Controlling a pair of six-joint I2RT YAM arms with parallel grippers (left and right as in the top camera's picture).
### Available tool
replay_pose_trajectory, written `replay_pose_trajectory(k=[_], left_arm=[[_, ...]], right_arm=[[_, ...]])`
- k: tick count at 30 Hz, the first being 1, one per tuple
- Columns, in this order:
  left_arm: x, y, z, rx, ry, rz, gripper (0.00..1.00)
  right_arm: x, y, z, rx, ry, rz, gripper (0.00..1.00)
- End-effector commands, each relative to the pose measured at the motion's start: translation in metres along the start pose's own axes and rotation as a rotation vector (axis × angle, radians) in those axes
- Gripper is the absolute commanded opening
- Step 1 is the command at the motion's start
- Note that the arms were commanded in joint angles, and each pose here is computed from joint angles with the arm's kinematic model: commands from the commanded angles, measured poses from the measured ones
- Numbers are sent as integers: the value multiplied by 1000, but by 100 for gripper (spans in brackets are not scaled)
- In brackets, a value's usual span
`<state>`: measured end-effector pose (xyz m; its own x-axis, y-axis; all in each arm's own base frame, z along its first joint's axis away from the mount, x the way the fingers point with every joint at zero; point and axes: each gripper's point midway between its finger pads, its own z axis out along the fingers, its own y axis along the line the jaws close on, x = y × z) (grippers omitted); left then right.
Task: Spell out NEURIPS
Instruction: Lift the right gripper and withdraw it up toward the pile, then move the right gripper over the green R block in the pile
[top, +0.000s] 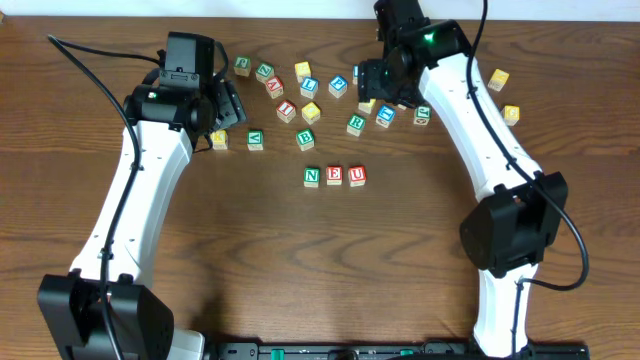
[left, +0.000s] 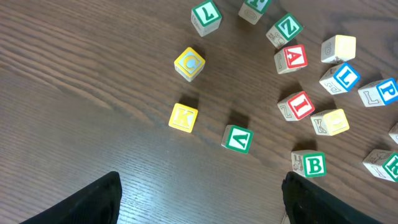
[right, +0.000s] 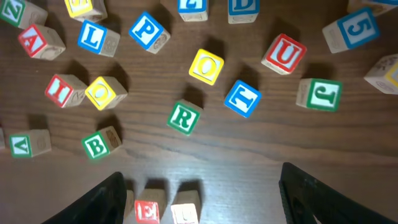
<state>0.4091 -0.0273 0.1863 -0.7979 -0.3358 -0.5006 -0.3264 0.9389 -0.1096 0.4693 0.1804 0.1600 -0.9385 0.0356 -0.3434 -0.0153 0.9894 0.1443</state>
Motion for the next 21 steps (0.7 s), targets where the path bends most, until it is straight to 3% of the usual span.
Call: replay_pose_trajectory(k=[1,21], left_arm=[[-5,-2,1,3,-7,3,81],[-5,-2,1,3,-7,3,81]], right_arm=[[-6,2,12,-7,-4,30,73],[-7,16,18,-23,-21,18,75]])
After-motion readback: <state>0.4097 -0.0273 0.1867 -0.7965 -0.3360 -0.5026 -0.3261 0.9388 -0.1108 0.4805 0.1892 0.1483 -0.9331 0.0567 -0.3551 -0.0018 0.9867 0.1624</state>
